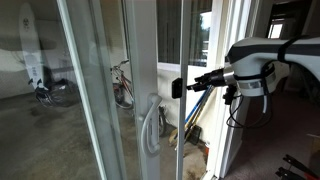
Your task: Slide the glass door to the right.
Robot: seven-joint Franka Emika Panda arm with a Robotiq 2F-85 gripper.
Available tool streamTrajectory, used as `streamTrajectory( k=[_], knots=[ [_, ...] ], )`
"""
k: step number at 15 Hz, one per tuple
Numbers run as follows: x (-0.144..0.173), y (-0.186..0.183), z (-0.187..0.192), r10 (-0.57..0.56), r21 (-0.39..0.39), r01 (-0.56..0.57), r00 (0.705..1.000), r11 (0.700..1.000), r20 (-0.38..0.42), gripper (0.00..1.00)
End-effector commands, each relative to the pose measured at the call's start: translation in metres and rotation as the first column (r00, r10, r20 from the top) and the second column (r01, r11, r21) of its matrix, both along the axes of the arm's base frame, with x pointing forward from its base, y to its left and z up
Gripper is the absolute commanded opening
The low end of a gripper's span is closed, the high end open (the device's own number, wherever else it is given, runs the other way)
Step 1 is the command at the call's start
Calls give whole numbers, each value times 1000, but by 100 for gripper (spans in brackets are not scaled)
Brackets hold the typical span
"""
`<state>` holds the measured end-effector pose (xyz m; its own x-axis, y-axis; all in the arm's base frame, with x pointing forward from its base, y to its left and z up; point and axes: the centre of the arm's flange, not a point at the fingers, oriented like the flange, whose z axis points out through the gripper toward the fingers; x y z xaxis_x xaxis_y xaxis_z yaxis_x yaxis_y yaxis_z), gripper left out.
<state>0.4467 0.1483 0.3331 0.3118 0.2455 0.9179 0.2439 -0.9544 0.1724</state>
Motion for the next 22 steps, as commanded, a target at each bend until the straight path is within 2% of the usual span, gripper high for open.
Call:
streamTrajectory(
  k=[1, 6, 12, 14, 22],
  knots=[
    [-8, -19, -15, 23, 20, -23, 1000, 1000, 4, 100],
    [-25, 25, -13, 178, 47, -177, 984, 983, -20, 100],
    [-42, 71, 9, 290, 38, -291, 957, 956, 29, 100],
    [-42, 74, 16, 293, 27, -294, 955, 955, 51, 100],
    [-30, 47, 11, 233, 33, -234, 971, 972, 54, 98]
  ],
)
